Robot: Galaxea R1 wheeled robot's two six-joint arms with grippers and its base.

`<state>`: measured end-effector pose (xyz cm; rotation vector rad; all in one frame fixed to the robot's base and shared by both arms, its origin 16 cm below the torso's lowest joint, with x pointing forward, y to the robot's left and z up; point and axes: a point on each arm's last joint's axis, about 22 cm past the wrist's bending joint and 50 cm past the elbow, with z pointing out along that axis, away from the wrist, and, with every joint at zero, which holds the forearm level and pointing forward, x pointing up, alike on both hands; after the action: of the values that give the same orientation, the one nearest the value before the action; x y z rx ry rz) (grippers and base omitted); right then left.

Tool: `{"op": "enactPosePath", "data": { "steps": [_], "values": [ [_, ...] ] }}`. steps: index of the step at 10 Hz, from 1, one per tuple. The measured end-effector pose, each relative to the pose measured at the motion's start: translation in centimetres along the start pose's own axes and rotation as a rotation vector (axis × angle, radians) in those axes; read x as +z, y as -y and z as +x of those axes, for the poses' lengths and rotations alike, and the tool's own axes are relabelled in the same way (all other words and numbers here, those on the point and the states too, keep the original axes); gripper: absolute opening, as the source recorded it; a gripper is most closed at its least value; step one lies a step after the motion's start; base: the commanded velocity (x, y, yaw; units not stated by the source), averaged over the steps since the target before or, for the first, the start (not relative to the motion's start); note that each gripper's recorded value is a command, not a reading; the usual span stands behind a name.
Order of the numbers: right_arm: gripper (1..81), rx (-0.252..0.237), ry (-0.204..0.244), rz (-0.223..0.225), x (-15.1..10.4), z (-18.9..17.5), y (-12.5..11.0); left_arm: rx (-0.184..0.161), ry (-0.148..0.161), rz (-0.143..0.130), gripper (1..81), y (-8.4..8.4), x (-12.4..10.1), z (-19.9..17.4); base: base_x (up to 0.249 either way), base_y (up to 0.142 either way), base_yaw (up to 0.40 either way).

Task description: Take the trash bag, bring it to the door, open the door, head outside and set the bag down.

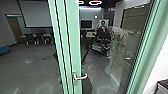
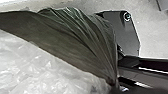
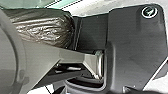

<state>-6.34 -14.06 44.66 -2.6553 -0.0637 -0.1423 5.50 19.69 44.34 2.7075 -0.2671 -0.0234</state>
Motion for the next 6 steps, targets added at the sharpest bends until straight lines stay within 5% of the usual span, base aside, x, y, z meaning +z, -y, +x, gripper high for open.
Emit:
{"op": "enactPosePath", "data": {
  "steps": [6],
  "values": [
    [81.1,-0.014,-0.006,-0.027,0.0,0.8,-1.2,-0.005,0.007,-0.005,1.0,-0.4,0.2,-0.9,0.000,0.000,0.314]
  ]
}}
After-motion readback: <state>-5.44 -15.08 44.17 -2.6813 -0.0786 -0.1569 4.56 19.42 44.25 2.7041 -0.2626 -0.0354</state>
